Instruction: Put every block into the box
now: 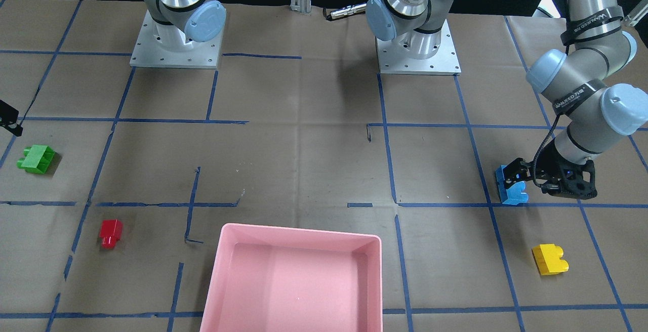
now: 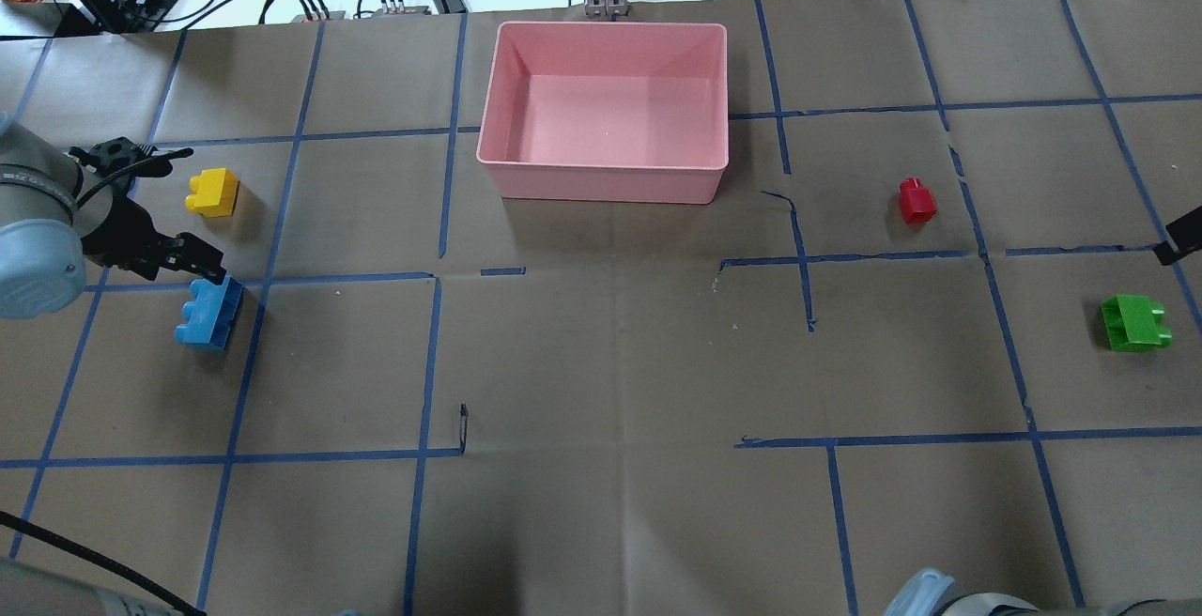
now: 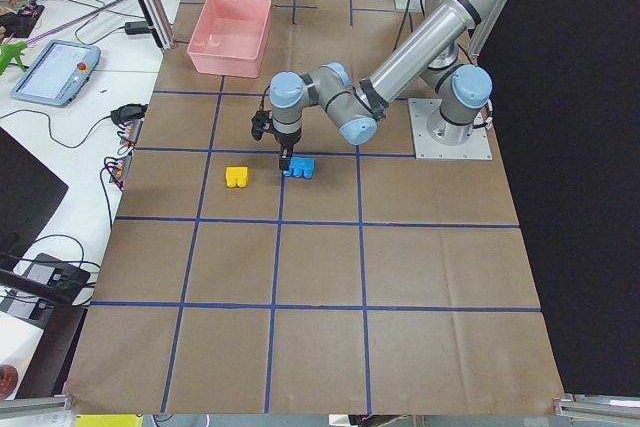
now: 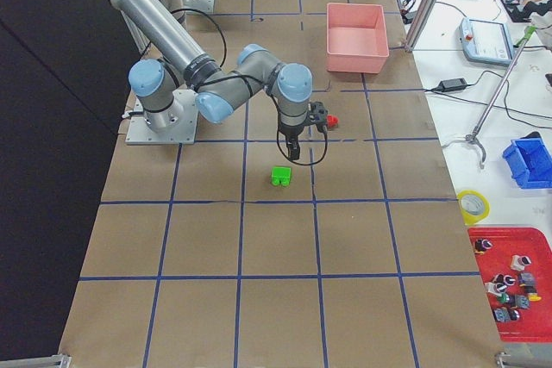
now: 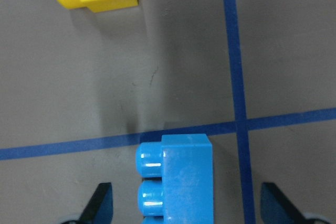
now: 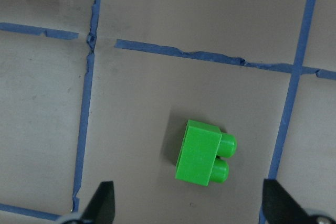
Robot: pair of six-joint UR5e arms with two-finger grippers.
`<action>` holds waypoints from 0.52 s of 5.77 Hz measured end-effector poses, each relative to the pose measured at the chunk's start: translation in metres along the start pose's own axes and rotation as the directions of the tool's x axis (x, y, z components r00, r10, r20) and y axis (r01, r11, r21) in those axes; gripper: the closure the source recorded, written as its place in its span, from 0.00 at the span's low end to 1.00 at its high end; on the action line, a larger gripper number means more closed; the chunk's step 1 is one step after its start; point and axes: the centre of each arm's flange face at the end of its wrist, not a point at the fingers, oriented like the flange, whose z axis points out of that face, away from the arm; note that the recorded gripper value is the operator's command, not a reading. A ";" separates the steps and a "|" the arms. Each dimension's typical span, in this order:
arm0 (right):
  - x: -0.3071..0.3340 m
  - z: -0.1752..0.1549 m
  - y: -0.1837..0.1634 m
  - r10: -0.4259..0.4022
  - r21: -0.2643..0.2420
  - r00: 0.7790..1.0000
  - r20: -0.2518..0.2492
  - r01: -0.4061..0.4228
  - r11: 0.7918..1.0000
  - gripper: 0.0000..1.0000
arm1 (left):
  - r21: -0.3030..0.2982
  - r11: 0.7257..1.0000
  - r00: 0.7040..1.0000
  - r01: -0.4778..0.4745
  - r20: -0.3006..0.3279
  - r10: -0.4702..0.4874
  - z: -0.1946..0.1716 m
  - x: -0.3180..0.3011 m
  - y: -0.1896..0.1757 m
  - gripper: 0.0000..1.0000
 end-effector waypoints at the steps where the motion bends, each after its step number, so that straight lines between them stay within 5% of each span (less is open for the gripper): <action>1: 0.020 0.030 -0.001 0.022 -0.016 1.000 0.020 -0.022 1.000 0.01 | -0.007 1.000 1.000 0.000 -0.005 0.000 0.012 -0.001 -0.001 0.00; 3: 0.051 0.073 0.002 0.068 -0.017 0.997 0.034 -0.067 0.998 0.01 | -0.029 1.000 1.000 0.000 -0.018 0.000 0.028 -0.001 0.001 0.00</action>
